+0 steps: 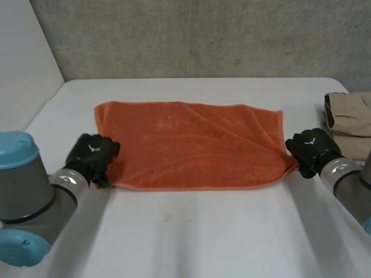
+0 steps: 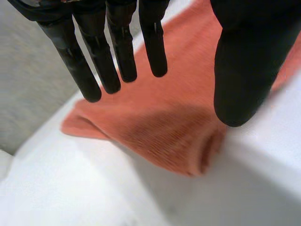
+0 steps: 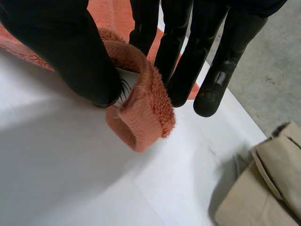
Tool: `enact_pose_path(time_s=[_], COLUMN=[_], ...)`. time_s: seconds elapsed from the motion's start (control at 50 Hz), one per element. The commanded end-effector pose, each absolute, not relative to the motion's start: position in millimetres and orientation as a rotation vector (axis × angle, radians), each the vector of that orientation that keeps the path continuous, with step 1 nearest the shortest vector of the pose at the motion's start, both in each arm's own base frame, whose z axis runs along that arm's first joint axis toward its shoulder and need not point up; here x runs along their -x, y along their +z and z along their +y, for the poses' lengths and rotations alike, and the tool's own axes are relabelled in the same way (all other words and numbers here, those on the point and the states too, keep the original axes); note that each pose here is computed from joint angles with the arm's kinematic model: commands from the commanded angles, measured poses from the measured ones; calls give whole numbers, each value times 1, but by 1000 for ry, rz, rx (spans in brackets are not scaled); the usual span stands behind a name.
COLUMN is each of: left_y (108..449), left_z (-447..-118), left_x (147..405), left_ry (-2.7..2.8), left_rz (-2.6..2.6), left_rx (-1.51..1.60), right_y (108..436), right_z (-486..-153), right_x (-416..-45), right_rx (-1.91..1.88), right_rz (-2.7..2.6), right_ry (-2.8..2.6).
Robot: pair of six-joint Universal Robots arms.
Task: Fold the laundry.
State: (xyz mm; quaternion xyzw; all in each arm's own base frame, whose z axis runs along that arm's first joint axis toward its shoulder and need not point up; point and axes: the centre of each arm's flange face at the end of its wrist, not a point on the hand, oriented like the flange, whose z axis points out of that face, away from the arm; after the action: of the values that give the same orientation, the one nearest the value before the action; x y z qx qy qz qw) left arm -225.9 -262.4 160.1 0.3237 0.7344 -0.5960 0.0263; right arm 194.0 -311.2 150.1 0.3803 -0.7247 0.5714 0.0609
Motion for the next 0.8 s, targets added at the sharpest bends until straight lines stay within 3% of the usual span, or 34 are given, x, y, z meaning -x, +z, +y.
enact_pose_path(time_s=[0.02,0.14,0.36,0.8], left_y=[176,166,154,133], left_z=[-275,-268,-256,-294], left_x=[211,206,203,216], left_ry=[-1959,-1913,-1799,-1811], left_rz=[2365,2555,2646,2641], left_rx=[-739,-580,-575,-584], right_y=[151,153,151,148], right_z=[-314,-319,-319,-317], right_x=[-188,-184,-182,-181], right_rx=[-1122,-1086,-1043,-1035], right_rz=[-2192,-2191,-2245,-2258], right_ry=[1730,1733,1741,1726])
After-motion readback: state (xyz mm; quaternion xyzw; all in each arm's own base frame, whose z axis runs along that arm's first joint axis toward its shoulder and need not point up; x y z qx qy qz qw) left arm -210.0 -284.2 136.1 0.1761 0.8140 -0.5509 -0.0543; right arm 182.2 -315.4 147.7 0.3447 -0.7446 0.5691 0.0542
